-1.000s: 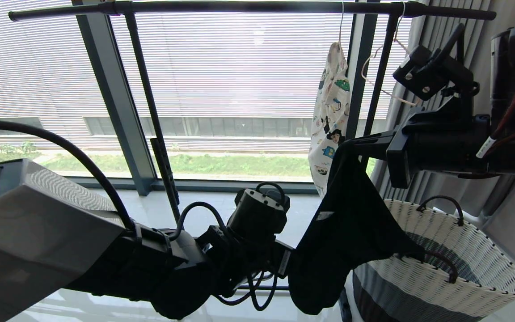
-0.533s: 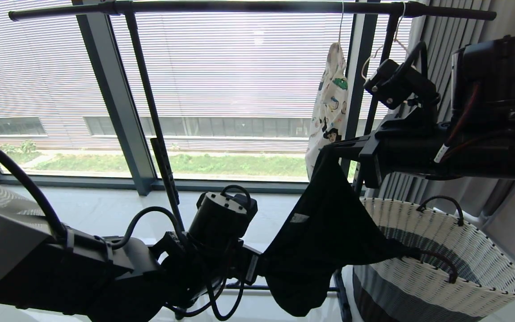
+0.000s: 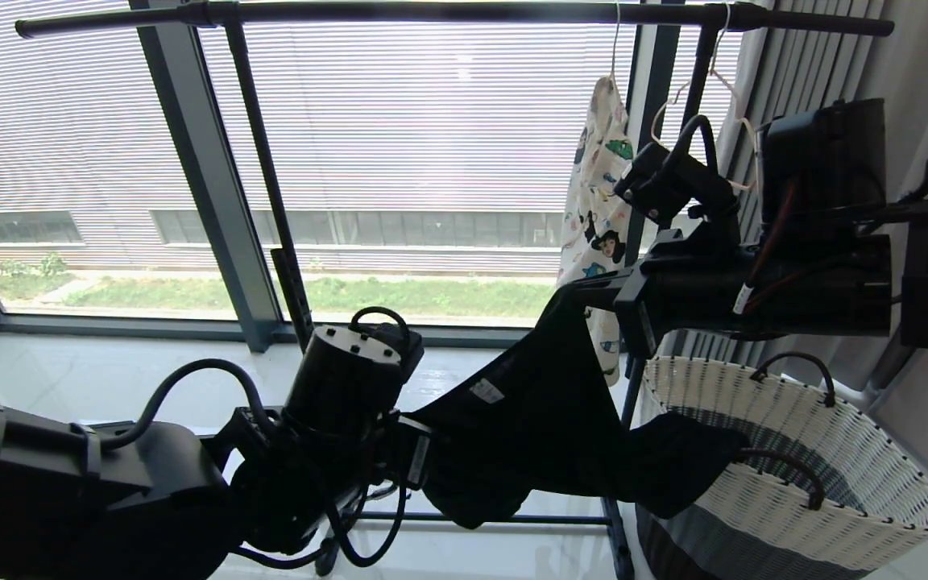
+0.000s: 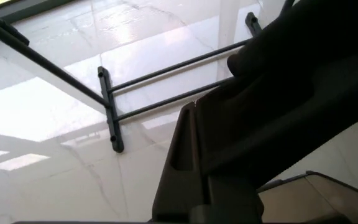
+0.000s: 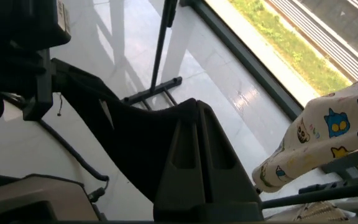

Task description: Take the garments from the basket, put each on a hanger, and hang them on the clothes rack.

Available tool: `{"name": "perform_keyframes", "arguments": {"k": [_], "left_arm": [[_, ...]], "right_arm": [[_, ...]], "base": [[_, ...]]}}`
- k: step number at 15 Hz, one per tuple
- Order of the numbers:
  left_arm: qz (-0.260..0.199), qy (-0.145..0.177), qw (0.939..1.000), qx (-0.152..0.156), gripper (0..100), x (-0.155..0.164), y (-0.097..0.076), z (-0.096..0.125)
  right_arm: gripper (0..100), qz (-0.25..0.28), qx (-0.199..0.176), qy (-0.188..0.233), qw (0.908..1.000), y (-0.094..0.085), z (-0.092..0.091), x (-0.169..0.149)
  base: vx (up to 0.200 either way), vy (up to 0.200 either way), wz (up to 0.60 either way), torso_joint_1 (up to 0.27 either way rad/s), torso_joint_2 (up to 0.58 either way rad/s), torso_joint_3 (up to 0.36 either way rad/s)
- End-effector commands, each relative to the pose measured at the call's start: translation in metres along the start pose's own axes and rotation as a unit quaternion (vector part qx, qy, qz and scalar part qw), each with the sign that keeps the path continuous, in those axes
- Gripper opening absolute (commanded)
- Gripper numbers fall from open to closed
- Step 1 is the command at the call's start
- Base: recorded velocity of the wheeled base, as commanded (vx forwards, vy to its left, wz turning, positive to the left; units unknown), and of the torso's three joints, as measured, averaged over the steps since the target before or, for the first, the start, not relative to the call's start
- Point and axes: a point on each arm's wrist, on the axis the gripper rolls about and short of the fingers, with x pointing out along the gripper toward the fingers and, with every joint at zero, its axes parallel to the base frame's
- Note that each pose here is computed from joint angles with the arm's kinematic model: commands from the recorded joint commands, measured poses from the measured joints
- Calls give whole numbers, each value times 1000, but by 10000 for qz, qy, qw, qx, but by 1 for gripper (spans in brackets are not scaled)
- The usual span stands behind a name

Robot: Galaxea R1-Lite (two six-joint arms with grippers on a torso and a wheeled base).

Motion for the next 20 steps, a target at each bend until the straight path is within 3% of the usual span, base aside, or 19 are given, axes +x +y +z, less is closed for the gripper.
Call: {"name": "perform_keyframes", "arguments": {"k": [1,3,6,7,8,11,16,20], "left_arm": [[147,-473,9987,-141,0,-32,38,23],[-170,-671,9976,-90,0,-73,66,51],[-474,-852,9952,-75,0,-117,74,98],[-492,-893,9948,-66,0,-120,74,103],[-543,-905,9940,303,0,-125,71,111],[-574,-920,9865,1229,0,-130,66,106],[-1158,-1442,9699,1587,0,-153,33,121],[-1113,-1591,9621,1914,0,-160,33,122]], "right_arm": [[0,133,38,-52,9999,4,6,18],[0,153,122,-277,9994,6,21,26],[0,-255,111,-358,9990,3,29,21],[0,-303,112,-364,9988,3,30,20],[0,-540,118,-379,9978,1,33,9],[0,-984,192,-266,9946,-5,30,-29],[0,-1349,269,-287,9901,-4,32,-106],[0,-1311,215,-311,9906,3,35,-123]], "base": [[0,0,0,0,0,0],[0,0,0,0,0,0],[0,0,0,0,0,0],[0,0,0,0,0,0],[0,0,0,0,0,0],[0,0,0,0,0,0],[0,0,0,0,0,0],[0,0,0,0,0,0]]}}
